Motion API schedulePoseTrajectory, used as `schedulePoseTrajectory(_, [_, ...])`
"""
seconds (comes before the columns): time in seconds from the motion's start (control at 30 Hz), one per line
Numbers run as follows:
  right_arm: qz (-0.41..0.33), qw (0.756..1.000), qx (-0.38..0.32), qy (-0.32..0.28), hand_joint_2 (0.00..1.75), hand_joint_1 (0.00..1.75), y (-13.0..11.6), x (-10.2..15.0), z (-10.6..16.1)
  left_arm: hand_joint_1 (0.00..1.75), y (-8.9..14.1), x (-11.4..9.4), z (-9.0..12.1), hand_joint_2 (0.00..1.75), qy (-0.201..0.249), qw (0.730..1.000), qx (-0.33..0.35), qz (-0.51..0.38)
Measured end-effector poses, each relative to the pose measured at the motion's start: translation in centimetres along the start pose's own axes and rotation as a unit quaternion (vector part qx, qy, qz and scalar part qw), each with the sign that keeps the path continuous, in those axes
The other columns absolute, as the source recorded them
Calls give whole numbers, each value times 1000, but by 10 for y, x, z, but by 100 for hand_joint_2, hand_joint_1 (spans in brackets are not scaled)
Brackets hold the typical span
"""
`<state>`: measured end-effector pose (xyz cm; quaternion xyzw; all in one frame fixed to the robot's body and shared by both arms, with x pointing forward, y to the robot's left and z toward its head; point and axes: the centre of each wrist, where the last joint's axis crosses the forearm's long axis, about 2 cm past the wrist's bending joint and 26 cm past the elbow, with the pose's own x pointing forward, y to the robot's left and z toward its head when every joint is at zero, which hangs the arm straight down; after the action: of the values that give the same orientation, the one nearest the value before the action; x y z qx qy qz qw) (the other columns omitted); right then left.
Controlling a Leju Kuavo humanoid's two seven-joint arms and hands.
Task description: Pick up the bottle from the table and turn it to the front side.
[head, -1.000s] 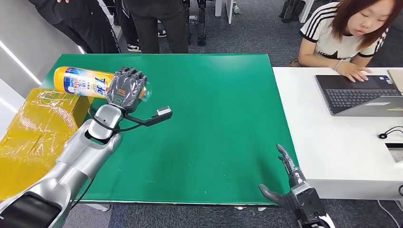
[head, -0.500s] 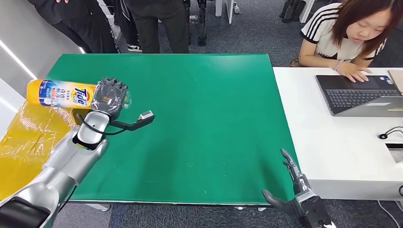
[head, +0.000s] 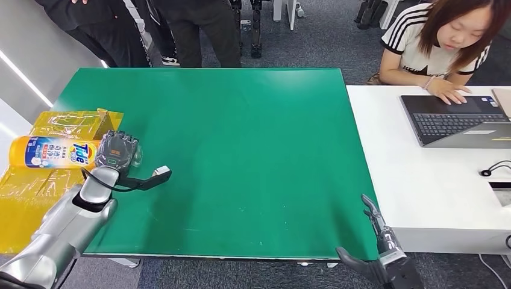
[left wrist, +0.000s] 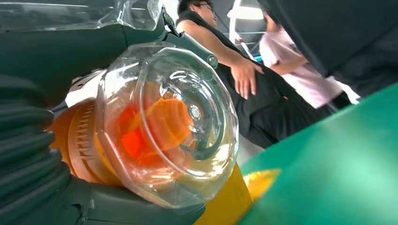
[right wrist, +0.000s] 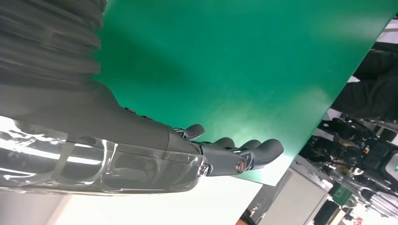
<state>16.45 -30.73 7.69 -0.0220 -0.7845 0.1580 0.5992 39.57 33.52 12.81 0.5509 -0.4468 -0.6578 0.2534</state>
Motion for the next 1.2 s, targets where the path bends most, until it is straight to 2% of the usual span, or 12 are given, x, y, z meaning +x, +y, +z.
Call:
schedulePoseTrajectory(0.27, [1,1000,2,-2,175,0,0,0,-1,175,-15,9,14,175,-25,999,-22,35])
schedulePoseTrajectory(0.3, [1,1000,4,-3,175,0,0,1,-2,150,-16,10,15,175,-30,998,-27,46])
schedulePoseTrajectory(0.4, [6,1000,10,-7,175,0,0,4,-4,19,-23,13,22,175,-39,995,-43,76])
schedulePoseTrajectory(0.43, [11,1000,11,-9,175,0,-1,5,-4,0,-25,14,24,175,-39,994,-49,86])
schedulePoseTrajectory(0.6, [30,999,12,-18,175,0,-4,10,-4,0,-31,10,28,175,-35,989,-73,124])
schedulePoseTrajectory(1.2, [30,999,23,-27,175,0,-1,12,-8,0,-35,4,30,175,-26,987,-74,142])
